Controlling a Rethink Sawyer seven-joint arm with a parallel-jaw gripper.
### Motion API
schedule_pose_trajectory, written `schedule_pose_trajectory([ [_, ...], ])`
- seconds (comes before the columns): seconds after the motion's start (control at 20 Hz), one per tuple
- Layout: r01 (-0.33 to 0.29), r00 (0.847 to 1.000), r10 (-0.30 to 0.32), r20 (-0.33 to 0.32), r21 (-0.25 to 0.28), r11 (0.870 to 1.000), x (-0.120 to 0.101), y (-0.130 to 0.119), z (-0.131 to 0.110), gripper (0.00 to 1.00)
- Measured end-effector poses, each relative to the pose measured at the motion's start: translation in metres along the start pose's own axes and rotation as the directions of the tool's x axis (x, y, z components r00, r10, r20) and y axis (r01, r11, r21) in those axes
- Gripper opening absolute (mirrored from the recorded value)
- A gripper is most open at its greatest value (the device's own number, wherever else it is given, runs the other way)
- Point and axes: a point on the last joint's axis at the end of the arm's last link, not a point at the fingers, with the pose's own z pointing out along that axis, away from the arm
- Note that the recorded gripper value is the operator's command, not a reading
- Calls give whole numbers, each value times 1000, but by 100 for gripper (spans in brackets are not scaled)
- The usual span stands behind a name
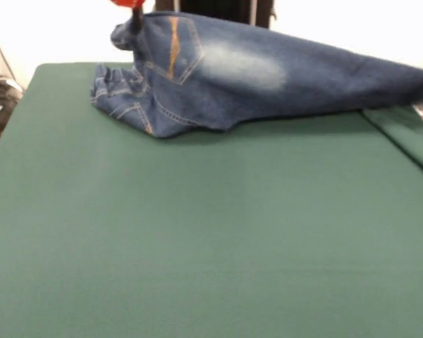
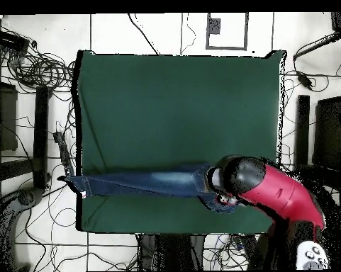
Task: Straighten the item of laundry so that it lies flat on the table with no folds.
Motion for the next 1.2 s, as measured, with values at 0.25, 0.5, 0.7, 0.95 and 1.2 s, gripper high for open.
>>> schedule_pose_trajectory([
  [0.25,74,997,-74,2,-27,997,-18,22,0,0],
  [0.5,159,987,-160,-4,-49,986,-28,40,2,0],
  [0.7,243,970,-244,-4,-68,968,-31,54,0,0],
  [0.95,358,933,-359,2,-96,929,-35,73,5,0],
  [1.2,517,854,-520,17,-130,846,-43,97,14,0],
])
